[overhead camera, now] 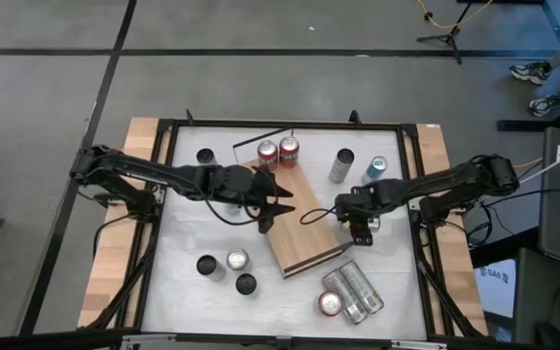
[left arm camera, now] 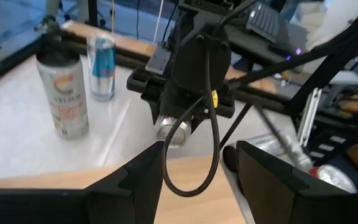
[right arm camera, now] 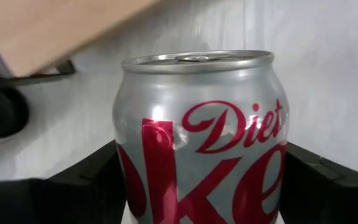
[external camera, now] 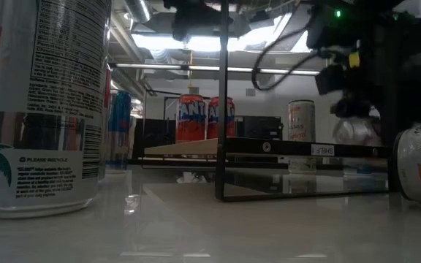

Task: Place canned beverage on shelf
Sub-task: Put the top right white soda can on the shelf

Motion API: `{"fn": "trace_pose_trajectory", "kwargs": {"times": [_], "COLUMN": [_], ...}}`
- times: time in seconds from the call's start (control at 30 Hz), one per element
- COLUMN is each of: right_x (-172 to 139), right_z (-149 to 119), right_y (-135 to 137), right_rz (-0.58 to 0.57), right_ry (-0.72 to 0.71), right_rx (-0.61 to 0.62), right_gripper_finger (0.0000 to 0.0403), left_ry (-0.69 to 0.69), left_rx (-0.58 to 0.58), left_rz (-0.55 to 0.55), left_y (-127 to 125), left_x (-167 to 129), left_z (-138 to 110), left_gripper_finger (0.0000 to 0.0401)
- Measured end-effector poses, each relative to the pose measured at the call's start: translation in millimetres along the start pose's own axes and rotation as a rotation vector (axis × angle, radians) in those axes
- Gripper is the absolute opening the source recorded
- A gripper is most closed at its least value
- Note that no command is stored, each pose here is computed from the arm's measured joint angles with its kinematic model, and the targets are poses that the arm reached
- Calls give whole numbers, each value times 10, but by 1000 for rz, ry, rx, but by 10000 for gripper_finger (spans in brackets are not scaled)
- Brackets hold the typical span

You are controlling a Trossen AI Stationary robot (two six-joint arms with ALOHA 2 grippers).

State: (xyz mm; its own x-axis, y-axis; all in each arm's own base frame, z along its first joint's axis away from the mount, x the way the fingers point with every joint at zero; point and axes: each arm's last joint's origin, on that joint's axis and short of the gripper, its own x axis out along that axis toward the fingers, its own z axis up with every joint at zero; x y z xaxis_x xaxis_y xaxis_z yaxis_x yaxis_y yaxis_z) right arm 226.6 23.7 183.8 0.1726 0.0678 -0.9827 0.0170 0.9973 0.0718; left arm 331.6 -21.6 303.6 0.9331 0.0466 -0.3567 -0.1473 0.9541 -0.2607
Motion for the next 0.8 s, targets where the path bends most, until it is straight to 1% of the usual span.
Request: {"fn": "trace_pose_trajectory", "kwargs": {"times": [0.07,0.23,0.4,0.6,0.7,0.8], "right_x": [-122,-450,-705,-788,-761,-721], "right_z": [31,127,324,601,715,823], "right_y": [4,0,1,11,11,11], "right_rz": [-24,-127,-223,-278,-306,-334], "right_ry": [-21,-106,-326,-667,-787,-876], "right_rx": [-1,1,23,60,90,122], "right_gripper_finger": [298,292,300,299,301,302], "left_ry": [-25,-69,-72,-116,-132,-126], "left_rx": [4,43,68,63,59,60], "left_rz": [-8,-23,28,118,123,125], "left_y": [-9,-29,-7,32,34,35], "left_x": [-81,-310,-577,-857,-902,-895], "left_z": [58,180,247,324,345,338], "left_gripper_finger": [192,192,192,192,192,192]}}
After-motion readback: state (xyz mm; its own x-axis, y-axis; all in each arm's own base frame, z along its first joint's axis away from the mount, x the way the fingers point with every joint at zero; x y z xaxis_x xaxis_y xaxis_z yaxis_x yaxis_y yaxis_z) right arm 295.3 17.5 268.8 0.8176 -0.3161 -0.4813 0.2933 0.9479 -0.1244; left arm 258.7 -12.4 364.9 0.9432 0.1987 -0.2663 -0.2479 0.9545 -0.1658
